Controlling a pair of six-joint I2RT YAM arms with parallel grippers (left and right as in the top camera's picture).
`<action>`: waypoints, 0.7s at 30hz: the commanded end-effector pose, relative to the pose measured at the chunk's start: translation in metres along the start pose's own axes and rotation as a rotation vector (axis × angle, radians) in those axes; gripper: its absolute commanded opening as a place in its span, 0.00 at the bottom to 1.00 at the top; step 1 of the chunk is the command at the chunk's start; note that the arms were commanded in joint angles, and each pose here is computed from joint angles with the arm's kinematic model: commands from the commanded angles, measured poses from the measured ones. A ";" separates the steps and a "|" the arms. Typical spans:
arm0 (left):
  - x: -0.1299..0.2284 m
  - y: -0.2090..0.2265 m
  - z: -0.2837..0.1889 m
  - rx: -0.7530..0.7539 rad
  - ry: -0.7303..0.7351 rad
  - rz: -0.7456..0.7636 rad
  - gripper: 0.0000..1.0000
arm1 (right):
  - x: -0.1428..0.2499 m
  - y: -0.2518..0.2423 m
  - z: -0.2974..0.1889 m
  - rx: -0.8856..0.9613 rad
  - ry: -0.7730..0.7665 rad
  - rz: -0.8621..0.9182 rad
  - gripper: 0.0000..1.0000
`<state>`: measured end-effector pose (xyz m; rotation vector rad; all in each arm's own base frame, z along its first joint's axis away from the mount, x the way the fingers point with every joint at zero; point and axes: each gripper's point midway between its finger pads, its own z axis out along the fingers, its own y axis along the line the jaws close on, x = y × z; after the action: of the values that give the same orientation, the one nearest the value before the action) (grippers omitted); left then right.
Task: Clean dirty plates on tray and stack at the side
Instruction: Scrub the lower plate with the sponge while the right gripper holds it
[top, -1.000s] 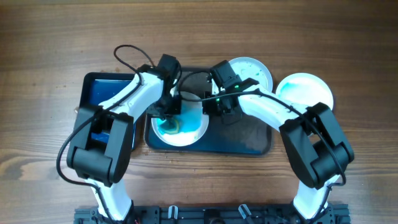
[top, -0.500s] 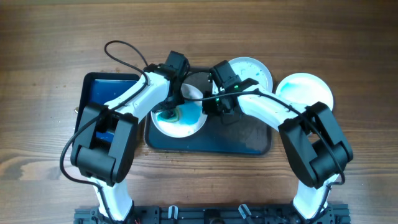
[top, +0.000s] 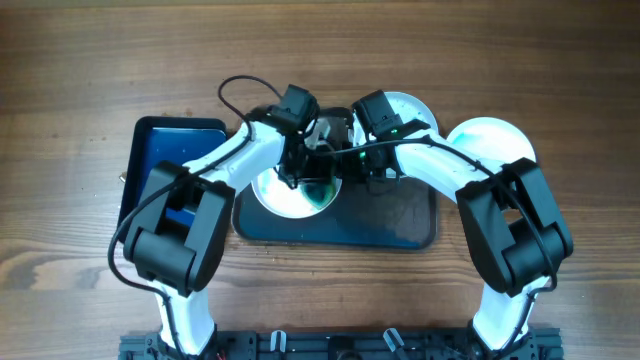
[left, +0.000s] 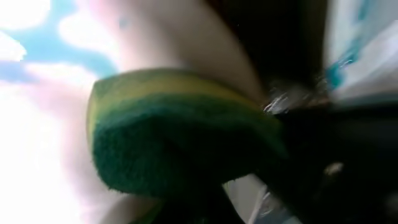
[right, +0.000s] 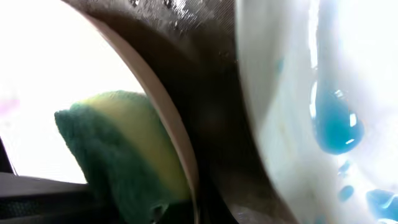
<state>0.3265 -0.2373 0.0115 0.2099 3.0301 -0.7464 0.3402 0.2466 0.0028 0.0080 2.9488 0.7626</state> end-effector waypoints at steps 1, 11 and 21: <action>-0.014 -0.005 0.007 0.033 -0.049 -0.108 0.04 | 0.008 0.002 0.010 -0.034 0.042 0.014 0.04; -0.023 0.169 -0.079 -0.834 -0.395 -0.553 0.04 | 0.008 0.001 0.010 -0.026 0.040 0.015 0.04; 0.037 0.031 -0.012 -0.025 0.181 -0.093 0.04 | 0.007 0.001 0.010 -0.028 0.039 0.014 0.04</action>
<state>0.3447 -0.1167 0.0040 -0.4292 3.0488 0.0369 0.3348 0.2579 0.0020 -0.0081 2.9569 0.8310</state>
